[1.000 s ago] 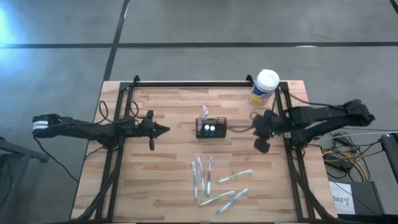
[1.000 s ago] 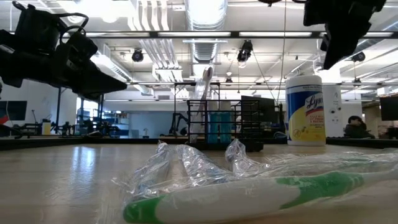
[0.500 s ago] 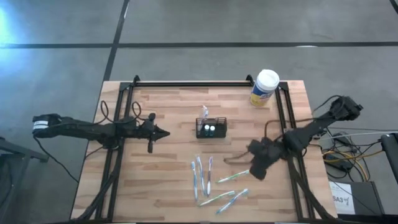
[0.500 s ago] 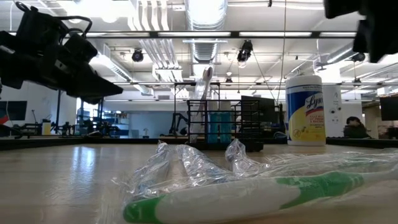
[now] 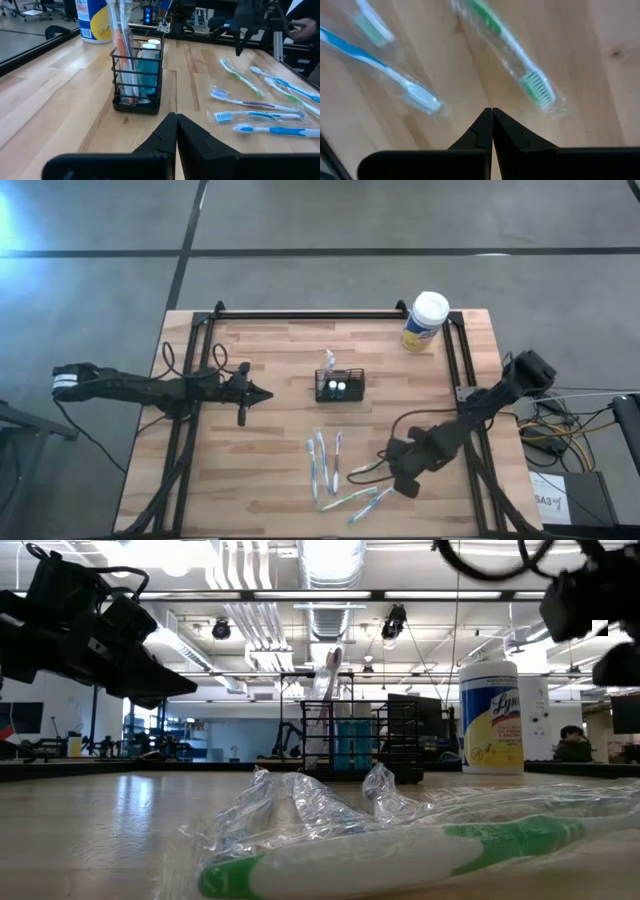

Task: Pick & Place toothbrushing station
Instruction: Put the top green toothbrush into the black wire organizer

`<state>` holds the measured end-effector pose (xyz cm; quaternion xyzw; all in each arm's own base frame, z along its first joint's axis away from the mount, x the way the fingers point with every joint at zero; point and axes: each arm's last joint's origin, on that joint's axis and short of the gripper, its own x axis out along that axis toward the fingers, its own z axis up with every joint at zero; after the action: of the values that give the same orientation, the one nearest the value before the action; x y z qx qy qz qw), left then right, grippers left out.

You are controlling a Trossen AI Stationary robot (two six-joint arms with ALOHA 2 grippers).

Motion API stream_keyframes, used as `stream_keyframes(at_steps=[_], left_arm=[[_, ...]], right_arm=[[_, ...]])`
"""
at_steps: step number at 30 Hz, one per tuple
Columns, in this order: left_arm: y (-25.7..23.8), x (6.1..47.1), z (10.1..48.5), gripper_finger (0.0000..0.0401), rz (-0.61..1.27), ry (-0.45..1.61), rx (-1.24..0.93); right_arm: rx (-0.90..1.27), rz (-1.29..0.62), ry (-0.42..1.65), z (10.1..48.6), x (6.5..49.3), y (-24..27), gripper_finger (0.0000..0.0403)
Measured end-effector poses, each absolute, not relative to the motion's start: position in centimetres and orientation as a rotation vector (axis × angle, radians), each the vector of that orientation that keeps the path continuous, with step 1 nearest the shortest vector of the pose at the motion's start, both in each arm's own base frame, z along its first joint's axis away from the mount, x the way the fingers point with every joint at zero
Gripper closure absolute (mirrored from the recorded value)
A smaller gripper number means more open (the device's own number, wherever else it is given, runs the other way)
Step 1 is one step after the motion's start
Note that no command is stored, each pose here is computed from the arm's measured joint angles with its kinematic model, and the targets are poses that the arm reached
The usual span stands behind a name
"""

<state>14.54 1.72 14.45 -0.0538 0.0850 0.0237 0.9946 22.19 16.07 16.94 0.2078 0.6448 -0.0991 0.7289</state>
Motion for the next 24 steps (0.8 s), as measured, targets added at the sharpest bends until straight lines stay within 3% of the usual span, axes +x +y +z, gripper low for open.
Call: stream_keyframes(at_steps=[11, 24], left_arm=[[1.7, 14.5, 14.4, 0.0385, 0.050, 0.180, -0.128], [1.7, 14.5, 14.2, 0.0385, 0.051, 0.201, -0.132]], right_arm=[[0.419, -0.294, 1.481, 14.6, 23.5, 14.7, 0.0394], [0.348, -0.554, 1.397, 13.7, 24.3, 7.8, 0.0394]])
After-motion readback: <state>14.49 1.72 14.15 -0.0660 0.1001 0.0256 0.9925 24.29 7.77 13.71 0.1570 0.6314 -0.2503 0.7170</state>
